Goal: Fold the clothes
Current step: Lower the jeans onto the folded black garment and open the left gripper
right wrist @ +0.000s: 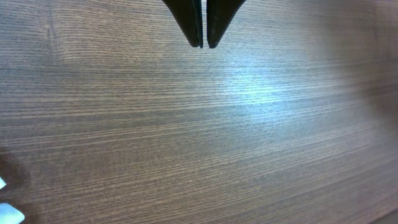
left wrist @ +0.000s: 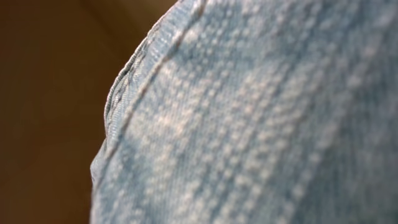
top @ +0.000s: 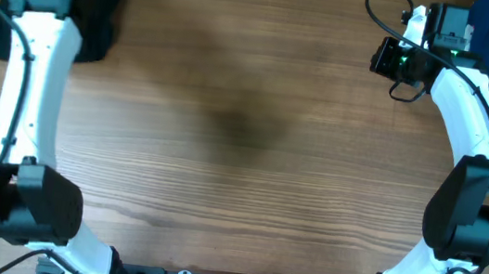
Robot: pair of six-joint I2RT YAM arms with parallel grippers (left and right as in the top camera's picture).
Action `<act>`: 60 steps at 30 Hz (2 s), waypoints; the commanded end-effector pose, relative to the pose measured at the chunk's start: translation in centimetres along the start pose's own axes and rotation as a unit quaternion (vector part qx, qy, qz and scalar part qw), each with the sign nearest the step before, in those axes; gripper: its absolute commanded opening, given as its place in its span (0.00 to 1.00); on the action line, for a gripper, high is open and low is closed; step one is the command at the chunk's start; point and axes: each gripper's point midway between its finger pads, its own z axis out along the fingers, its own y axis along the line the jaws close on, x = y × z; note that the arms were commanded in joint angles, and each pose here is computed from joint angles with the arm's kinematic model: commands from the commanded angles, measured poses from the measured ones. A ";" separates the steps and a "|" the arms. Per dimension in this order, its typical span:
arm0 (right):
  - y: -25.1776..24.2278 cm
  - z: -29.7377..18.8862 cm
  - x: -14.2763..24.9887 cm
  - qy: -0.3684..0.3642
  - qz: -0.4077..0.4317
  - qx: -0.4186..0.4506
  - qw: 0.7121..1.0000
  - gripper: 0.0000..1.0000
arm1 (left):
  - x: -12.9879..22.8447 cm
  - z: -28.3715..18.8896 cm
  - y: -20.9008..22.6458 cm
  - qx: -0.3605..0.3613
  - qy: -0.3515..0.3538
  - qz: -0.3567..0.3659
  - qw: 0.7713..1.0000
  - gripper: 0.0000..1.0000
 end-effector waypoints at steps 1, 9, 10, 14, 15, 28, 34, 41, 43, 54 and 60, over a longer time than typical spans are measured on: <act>0.6 -0.2 -0.2 -0.001 -0.007 -0.012 1.000 0.04 | 0.1 2.2 0.9 -0.017 -0.002 -0.078 0.997 0.04; 0.5 -0.2 0.2 0.006 -0.005 -0.010 1.000 0.04 | 4.5 7.8 -1.6 -0.029 0.032 -0.066 0.997 0.04; 0.5 -0.2 0.2 0.007 -0.005 -0.010 1.000 0.04 | 5.4 8.4 -2.3 -0.028 0.041 -0.059 0.997 0.04; 0.5 -0.2 0.4 0.009 -0.004 -0.009 1.000 0.04 | 9.7 10.6 -4.9 -0.024 0.085 -0.038 0.995 0.04; 0.5 -0.2 0.4 0.010 -0.004 -0.009 1.000 0.04 | 11.1 11.1 -5.6 -0.020 0.101 -0.027 0.994 0.04; 0.6 -0.2 0.0 0.002 -0.008 -0.011 1.000 0.05 | 27.1 6.9 -18.7 0.283 0.349 0.030 0.893 0.77; 0.6 -0.2 0.0 0.002 -0.007 -0.011 1.000 0.05 | 23.8 5.0 -19.4 0.312 0.306 0.065 0.897 0.86; 0.6 -0.2 0.0 0.003 -0.006 -0.011 1.000 0.05 | 13.9 2.1 -17.4 0.300 0.177 0.073 0.934 1.00; 0.6 -0.2 0.0 0.003 -0.006 -0.011 1.000 0.05 | 11.0 1.0 -16.0 0.289 0.145 0.062 0.944 1.00; 0.6 -0.2 0.1 0.005 -0.006 -0.010 1.000 0.06 | 5.3 4.5 -9.6 0.230 0.052 0.013 0.972 1.00; 0.5 -0.2 0.3 0.007 -0.006 -0.010 1.000 0.06 | 8.2 11.4 -8.5 0.227 0.053 -0.038 0.972 1.00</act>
